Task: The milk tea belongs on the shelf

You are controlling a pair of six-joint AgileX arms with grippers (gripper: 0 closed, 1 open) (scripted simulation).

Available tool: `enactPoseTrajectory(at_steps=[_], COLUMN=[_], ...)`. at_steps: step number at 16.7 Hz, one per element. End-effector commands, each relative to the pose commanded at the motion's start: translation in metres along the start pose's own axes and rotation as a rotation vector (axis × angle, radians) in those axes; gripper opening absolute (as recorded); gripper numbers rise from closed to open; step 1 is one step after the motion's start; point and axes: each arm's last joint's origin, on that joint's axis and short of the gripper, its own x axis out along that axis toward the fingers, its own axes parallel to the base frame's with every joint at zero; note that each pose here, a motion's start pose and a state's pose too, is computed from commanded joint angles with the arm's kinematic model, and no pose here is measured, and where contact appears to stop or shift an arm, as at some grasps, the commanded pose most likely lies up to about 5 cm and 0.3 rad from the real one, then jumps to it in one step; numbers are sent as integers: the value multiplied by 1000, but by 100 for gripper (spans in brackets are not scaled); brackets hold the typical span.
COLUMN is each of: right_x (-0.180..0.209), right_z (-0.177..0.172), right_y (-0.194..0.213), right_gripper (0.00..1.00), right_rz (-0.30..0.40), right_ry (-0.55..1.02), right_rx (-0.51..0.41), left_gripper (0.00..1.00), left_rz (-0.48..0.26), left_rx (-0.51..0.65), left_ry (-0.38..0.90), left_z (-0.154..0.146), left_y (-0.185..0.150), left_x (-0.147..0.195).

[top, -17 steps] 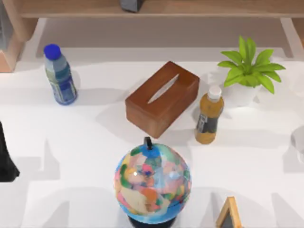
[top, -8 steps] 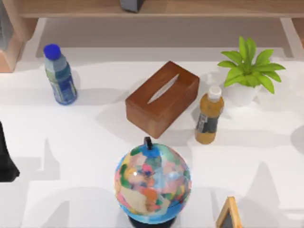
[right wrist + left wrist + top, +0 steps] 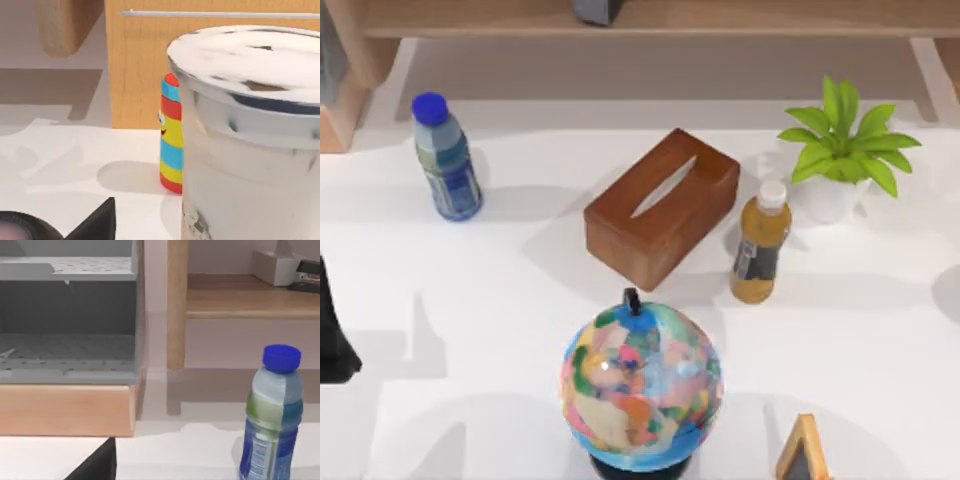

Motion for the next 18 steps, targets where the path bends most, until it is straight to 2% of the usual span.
enactPoseTrajectory(at_steps=[4, 10, 18], right_x=[-5, -5, 63], right_z=[-16, -18, -18], right_y=[-11, -11, -14], right_gripper=[100, 100, 100], right_rz=[0, 2, 0], right_ry=[3, 5, 3], right_rx=[7, 10, 8], left_gripper=[100, 100, 100], left_rz=[0, 0, 0], left_rx=[0, 0, 0], left_ry=[0, 0, 0], left_z=[0, 0, 0], left_y=[0, 0, 0], left_x=[0, 0, 0])
